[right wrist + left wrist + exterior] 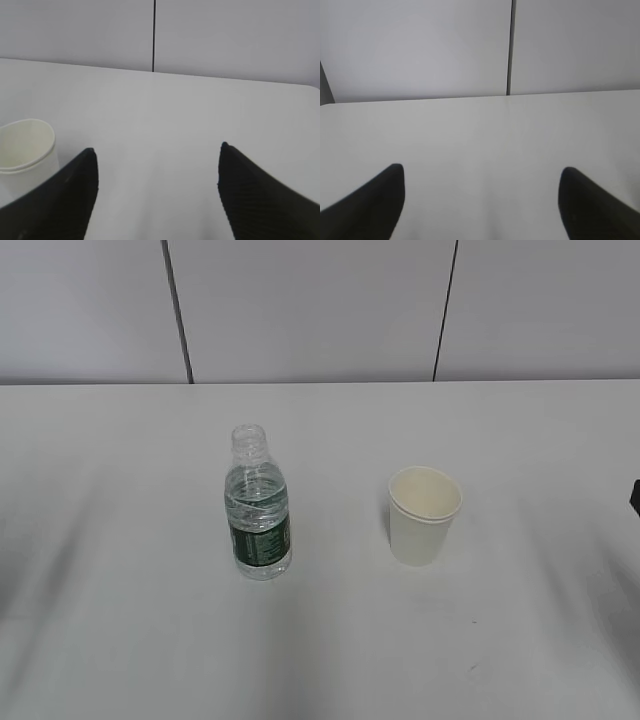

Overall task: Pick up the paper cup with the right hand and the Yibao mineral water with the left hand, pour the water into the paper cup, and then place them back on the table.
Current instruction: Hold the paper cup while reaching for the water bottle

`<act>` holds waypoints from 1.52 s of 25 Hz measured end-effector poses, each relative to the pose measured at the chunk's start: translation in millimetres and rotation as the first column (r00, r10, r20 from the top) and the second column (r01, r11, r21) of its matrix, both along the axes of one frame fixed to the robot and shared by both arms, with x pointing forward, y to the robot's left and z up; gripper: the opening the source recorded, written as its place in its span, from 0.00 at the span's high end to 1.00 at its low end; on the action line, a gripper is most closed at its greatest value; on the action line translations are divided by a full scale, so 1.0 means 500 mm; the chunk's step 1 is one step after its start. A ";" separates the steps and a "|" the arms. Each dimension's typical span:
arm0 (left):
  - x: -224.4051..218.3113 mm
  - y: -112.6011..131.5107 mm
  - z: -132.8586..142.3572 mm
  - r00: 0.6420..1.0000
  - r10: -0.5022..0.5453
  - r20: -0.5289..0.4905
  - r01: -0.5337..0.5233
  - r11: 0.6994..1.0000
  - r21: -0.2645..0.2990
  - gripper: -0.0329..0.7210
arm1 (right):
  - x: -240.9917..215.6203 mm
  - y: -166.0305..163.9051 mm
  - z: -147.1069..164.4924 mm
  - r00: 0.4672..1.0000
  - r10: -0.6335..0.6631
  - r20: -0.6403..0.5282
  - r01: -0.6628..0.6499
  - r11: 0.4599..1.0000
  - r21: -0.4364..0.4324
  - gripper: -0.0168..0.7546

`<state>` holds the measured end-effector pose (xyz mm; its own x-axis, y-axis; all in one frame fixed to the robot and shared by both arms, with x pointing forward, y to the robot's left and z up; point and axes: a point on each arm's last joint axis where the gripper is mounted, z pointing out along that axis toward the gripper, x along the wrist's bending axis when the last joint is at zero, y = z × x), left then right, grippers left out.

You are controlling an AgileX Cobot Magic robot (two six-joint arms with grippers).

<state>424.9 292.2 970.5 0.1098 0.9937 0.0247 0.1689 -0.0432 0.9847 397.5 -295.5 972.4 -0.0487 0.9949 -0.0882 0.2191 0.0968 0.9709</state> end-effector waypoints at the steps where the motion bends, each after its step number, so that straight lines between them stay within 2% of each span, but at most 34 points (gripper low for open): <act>1: 0.000 0.000 0.000 1.000 0.000 0.000 0.000 1.000 0.000 0.19 | 0.002 0.000 -0.001 1.000 0.000 0.003 0.000 1.000 0.000 0.22; 6: 0.000 -0.001 0.000 1.000 -0.007 0.001 0.007 1.000 0.005 0.19 | 0.014 0.000 -0.015 1.000 -0.002 -0.019 0.002 1.000 0.017 0.22; 11: 0.000 -0.002 0.001 1.000 -0.016 0.007 0.015 1.000 0.010 0.20 | 0.029 0.008 -0.010 0.996 0.041 0.076 -0.041 0.999 0.003 0.22; 14: 0.000 -0.003 0.000 1.000 -0.020 0.004 0.020 1.000 0.013 0.21 | 0.035 0.015 -0.020 0.994 0.085 0.062 -0.083 0.996 -0.021 0.22; 21: 0.016 -0.027 -0.039 0.985 -0.165 -0.058 0.168 0.985 0.046 0.27 | 0.047 0.027 -0.050 0.987 0.163 -0.002 -0.163 0.985 -0.051 0.22; 26: 0.036 -0.043 -0.058 0.971 -0.241 0.006 0.241 0.971 -0.005 0.30 | 0.054 0.036 -0.071 0.974 0.218 -0.055 -0.222 0.973 -0.066 0.22; 28: 0.042 -0.048 -0.075 0.964 -0.267 -0.002 0.266 0.964 -0.025 0.30 | 0.054 0.042 -0.078 0.964 0.254 -0.071 -0.260 0.963 -0.076 0.22; 33: 0.048 -0.060 -0.137 0.932 -0.336 -0.136 0.329 0.942 -0.069 0.30 | 0.054 0.056 -0.082 0.938 0.343 -0.053 -0.347 0.933 -0.097 0.22; 38: 0.041 -0.072 -0.163 0.891 -0.410 -0.193 0.402 0.912 -0.081 0.30 | 0.056 0.064 -0.090 0.922 0.384 -0.046 -0.387 0.918 -0.091 0.22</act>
<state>445.6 256.4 889.2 0.5026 0.8610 -0.0779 0.3396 -0.1138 0.9337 425.5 -263.6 927.6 -0.4304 0.8853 -0.1764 0.1711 0.2719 0.9470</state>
